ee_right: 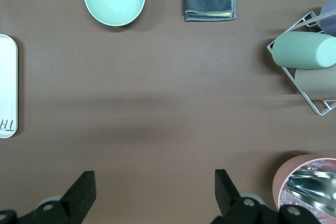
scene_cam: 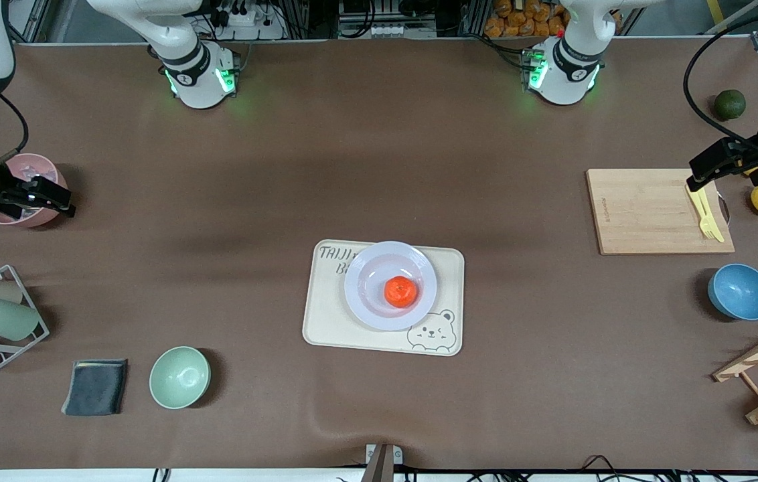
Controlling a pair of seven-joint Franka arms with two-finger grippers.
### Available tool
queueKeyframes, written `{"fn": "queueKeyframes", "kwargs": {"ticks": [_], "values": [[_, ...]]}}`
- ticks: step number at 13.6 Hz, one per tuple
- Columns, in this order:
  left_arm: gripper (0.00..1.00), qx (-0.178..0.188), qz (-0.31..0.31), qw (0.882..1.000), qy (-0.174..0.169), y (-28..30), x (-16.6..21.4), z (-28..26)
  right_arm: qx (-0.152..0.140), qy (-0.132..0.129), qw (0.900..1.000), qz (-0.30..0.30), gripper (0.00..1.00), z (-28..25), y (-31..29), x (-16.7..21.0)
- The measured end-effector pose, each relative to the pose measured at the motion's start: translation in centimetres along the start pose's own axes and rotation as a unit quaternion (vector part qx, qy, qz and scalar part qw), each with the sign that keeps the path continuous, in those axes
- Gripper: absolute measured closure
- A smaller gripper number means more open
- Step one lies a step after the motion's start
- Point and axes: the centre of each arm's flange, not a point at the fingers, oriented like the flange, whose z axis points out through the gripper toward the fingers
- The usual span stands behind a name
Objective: Place orange and plate with both arms
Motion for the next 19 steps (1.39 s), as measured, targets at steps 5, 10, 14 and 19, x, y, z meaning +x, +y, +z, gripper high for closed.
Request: {"fn": "queueKeyframes", "kwargs": {"ticks": [5, 10, 14, 19], "values": [[0.0, 0.0, -0.003, 1.0, -0.001, -0.4, 0.0, 0.1, -0.001, 0.012, 1.0, 0.0, 0.0, -1.0, 0.1, 0.3], [0.0, 0.0, -0.005, 1.0, -0.001, -0.6, 0.1, 0.0, -0.004, 0.043, 0.999, 0.001, 0.0, -4.2, 0.1, 0.7], [0.0, 0.0, -0.005, 1.0, 0.0, -0.6, 0.1, 0.0, -0.004, 0.044, 0.999, 0.007, 0.0, -4.4, 0.9, 0.7], [0.0, 0.0, -0.005, 1.0, 0.0, -0.6, 0.1, 0.0, -0.005, 0.046, 0.999, 0.011, 0.0, -4.5, 1.3, 0.7]]}}
